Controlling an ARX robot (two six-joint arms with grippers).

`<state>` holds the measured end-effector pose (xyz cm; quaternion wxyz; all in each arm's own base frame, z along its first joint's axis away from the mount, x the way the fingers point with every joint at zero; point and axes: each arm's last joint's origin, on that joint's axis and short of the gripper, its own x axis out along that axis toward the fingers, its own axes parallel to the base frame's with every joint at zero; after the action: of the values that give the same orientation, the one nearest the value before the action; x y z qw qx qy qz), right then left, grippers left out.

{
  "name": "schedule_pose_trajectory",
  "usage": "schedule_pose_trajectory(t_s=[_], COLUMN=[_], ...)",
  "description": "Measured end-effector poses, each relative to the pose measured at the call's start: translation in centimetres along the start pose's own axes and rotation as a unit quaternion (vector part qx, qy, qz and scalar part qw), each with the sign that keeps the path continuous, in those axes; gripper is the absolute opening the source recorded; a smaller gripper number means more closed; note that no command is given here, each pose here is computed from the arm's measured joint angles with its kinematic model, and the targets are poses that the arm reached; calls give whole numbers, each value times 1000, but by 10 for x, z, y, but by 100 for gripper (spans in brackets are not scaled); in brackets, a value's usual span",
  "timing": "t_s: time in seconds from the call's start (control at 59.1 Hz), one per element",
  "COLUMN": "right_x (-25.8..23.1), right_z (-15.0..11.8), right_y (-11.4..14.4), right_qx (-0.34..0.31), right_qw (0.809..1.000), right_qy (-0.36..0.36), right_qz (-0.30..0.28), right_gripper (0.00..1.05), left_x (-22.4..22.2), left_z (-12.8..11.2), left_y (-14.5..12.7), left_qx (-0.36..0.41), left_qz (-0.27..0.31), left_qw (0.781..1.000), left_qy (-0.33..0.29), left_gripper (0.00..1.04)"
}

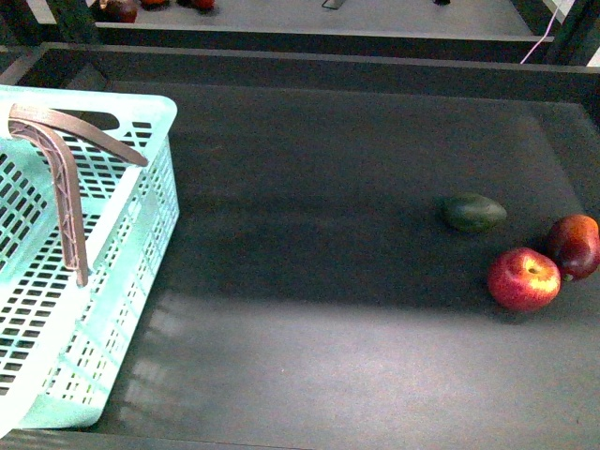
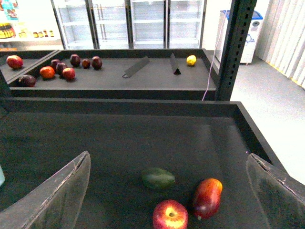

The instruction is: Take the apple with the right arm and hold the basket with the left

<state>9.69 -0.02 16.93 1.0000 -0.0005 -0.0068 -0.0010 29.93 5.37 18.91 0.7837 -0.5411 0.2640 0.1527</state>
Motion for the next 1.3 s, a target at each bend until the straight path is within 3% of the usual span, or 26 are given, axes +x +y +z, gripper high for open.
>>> schedule_pose_trajectory(t_s=[0.643, 0.982, 1.083, 1.304], right_x=[0, 0, 0, 0], right_z=[0, 0, 0, 0], right_y=[0, 0, 0, 0], right_qx=[0, 0, 0, 0], right_qw=[1000, 1000, 1000, 1000], right_qy=[0, 0, 0, 0], right_qz=[0, 0, 0, 0], right_gripper=[96, 96, 96, 96], left_x=[49, 53, 49, 30], left_z=[7, -4, -7, -10], left_y=[15, 11, 7, -1], left_qx=[-17, -8, -34, -31], left_qz=[94, 112, 111, 109], left_qw=[995, 994, 993, 994], left_qy=[-20, -14, -14, -3], left_gripper=[98, 43, 22, 19])
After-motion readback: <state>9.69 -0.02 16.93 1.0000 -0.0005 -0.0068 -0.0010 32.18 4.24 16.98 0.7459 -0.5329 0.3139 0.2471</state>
